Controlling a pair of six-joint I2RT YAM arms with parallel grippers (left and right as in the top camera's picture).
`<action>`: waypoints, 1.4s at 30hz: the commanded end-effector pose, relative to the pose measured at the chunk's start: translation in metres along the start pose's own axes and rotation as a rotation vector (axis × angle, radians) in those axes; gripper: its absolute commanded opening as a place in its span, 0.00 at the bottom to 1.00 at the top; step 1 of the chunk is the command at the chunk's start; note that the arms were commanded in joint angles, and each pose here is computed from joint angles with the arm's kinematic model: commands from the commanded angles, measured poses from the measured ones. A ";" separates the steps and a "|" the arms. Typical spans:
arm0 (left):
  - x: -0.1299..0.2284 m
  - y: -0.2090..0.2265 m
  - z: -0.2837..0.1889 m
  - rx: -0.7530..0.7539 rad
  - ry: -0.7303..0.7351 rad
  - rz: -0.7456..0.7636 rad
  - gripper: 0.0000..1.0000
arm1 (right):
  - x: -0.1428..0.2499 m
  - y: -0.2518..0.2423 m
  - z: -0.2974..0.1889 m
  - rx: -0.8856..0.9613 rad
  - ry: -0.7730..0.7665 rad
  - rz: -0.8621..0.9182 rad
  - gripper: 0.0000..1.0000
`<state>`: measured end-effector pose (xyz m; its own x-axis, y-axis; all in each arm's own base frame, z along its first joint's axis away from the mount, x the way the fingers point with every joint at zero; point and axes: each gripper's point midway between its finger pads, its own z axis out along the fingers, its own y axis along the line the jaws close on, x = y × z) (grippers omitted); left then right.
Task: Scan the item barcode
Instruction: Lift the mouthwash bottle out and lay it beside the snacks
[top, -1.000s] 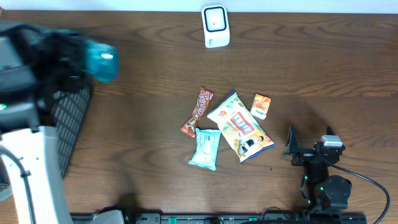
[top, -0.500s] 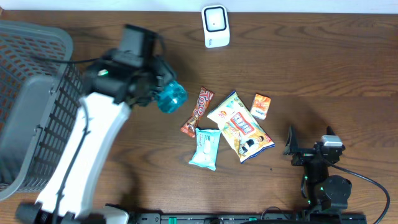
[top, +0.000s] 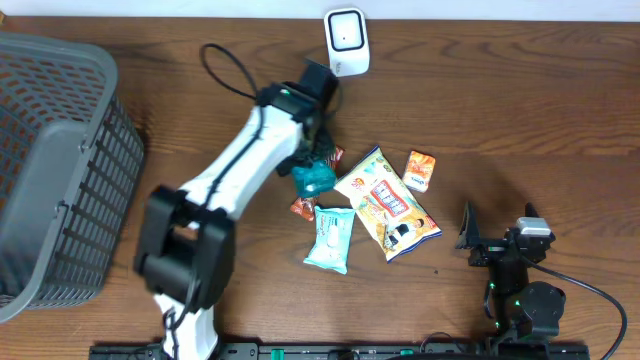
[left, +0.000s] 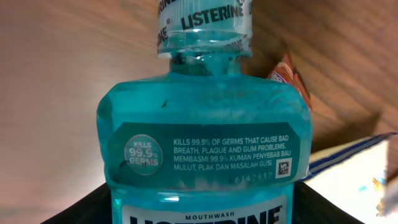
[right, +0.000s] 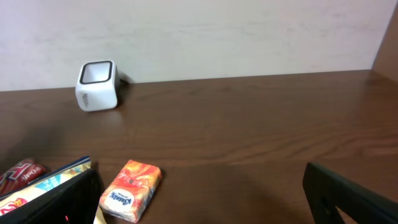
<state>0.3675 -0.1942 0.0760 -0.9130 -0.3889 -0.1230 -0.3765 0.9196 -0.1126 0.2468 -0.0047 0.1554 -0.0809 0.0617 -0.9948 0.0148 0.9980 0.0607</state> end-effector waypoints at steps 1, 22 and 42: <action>0.012 -0.019 0.007 0.024 0.010 0.066 0.15 | 0.001 0.002 0.000 -0.009 0.005 -0.012 0.99; 0.025 -0.059 -0.010 -0.037 -0.219 0.505 0.96 | 0.001 0.002 0.000 -0.009 0.005 -0.012 0.99; -0.046 -0.049 -0.408 0.156 -1.414 0.779 0.98 | 0.001 0.002 0.000 -0.009 0.005 -0.012 0.99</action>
<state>0.3765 -0.2162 0.4636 -0.0637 0.1112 -0.9918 0.2222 0.9704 0.0946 0.2468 -0.0047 0.1554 -0.0809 0.0617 -0.9948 0.0148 0.9980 0.0607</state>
